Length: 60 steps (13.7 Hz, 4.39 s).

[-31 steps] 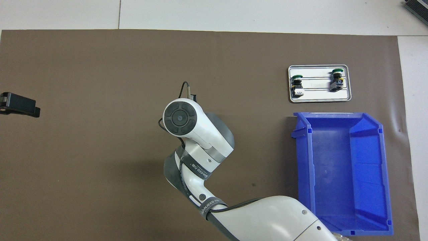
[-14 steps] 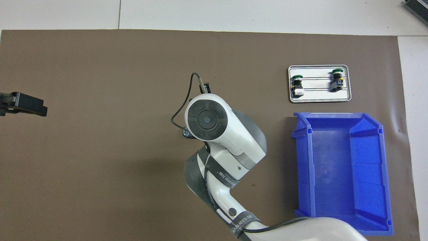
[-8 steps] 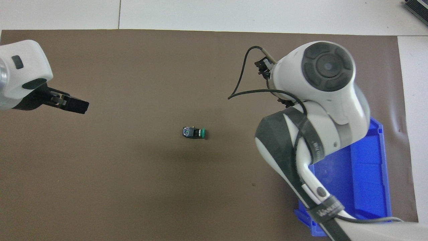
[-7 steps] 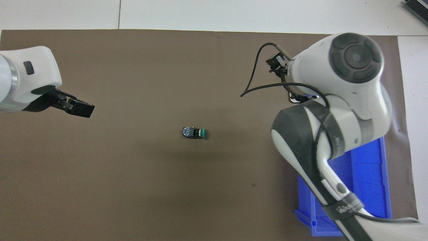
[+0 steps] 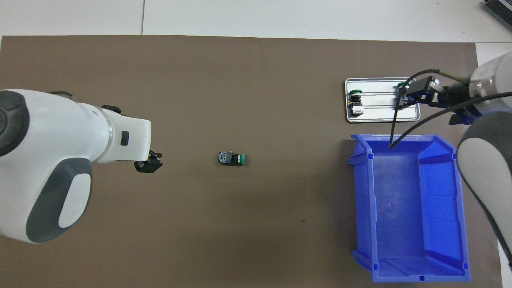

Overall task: Place and press button with both arms
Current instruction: 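Release the button and withdraw the right gripper while the left gripper approaches, then move the left gripper toward the green button on the table, then grasp the green button with the left gripper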

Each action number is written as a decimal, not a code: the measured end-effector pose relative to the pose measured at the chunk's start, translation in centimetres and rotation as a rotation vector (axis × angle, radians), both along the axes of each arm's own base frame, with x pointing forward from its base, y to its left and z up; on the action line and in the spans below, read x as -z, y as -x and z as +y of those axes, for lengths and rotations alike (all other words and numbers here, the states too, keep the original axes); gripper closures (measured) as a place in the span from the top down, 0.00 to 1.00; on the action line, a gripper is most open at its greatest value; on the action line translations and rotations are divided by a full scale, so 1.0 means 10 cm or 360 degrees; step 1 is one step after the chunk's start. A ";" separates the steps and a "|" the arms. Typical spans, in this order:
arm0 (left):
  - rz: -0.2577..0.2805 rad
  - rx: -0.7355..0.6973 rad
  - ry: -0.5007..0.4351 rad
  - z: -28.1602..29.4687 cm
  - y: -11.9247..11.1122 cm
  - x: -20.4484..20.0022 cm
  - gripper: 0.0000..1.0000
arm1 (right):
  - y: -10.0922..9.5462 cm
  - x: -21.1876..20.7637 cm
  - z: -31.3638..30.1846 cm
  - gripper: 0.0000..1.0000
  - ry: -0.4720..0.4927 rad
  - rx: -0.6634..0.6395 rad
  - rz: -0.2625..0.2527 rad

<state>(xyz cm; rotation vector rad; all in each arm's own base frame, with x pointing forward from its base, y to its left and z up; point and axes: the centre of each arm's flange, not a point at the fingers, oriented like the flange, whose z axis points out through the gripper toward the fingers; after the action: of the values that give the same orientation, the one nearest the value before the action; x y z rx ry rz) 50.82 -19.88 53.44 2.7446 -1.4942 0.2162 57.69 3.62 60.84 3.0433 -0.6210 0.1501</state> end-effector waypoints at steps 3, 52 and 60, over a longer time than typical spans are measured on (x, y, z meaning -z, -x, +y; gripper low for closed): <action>-0.0004 0.0237 -0.0013 -0.38 0.06 0.36 1.00 | 0.19 -0.19 -0.43 1.00 0.0029 -0.0310 0.0065; 0.0022 0.0411 0.0942 -1.03 -0.62 1.99 0.41 | 0.40 -0.23 -0.45 1.00 0.0004 -0.0383 0.0249; -0.0121 0.0275 0.1402 -0.65 -0.48 2.15 0.41 | 0.40 -0.19 -0.50 1.00 0.0002 -0.0369 0.0258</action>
<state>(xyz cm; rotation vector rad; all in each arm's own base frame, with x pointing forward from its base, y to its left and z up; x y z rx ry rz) 55.67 -26.34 31.94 1.9145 -1.2170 0.7633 53.70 -1.36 62.77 3.0758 -0.2572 -0.0909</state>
